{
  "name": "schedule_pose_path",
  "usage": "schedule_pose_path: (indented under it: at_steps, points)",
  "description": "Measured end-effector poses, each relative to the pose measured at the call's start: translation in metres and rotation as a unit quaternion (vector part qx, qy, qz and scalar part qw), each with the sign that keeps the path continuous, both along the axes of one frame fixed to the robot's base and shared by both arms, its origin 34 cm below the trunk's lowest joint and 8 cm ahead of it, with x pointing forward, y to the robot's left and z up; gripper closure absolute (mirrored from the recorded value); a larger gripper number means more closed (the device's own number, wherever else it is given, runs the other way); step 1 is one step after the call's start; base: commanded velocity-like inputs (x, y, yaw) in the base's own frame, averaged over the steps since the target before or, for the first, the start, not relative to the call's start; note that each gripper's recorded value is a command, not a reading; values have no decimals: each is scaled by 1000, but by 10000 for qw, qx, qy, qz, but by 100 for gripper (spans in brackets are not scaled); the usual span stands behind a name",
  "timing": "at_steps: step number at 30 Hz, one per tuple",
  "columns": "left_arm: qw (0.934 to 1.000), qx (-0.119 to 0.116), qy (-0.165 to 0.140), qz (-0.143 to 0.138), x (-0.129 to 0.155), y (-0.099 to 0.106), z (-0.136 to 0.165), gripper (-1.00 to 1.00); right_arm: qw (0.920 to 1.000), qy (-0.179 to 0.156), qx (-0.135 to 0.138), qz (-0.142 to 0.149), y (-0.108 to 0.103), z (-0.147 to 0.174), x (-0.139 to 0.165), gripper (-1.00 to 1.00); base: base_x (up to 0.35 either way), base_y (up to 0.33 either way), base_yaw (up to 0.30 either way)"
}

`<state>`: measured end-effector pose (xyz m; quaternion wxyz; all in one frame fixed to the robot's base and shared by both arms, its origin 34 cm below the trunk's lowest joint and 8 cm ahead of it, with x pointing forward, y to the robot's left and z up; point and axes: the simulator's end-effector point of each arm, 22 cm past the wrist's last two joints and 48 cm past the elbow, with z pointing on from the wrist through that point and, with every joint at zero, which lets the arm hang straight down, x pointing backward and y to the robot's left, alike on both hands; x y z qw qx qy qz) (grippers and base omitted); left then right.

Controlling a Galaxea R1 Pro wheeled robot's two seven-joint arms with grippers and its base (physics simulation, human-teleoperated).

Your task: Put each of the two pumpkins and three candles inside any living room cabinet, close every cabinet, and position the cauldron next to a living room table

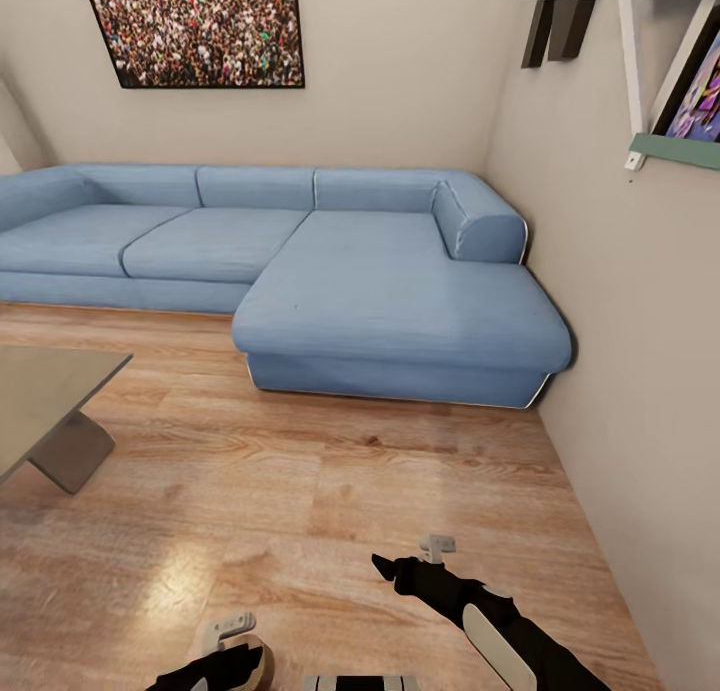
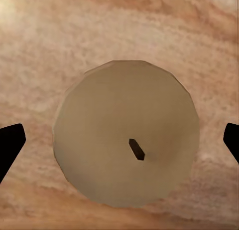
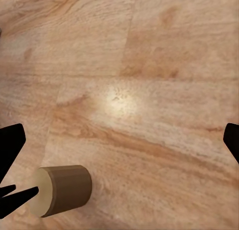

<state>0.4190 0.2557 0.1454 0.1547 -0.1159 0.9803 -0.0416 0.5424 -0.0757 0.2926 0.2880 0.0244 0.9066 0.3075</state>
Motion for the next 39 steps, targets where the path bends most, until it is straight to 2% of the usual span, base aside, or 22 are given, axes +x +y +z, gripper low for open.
schedule_pose_path:
  at_steps: [9,19,25,32,35,39]
  points:
    - [10000,37,56,-34,-6,2,-7,-100,9999,103,4,0,1,-10,-5,-100,0,0,0]
    - [10000,56,-12,-43,-3,2,-6,-100,9999,103,4,-1,1,-10,-4,-100,0,0,0]
    - [10000,58,59,-47,-10,1,-14,-100,9997,226,3,-1,1,-22,-10,-100,0,0,0]
    - [9999,74,-6,-106,-7,-1,-13,-100,9998,217,20,6,2,-21,-10,-100,0,0,0]
    - [9999,81,-31,-110,-7,-1,-13,-100,9998,139,104,55,7,-14,-7,-100,0,0,0]
    - [9999,85,-37,-114,-7,0,-13,-100,9981,-41,527,307,25,5,-6,-100,0,0,0]
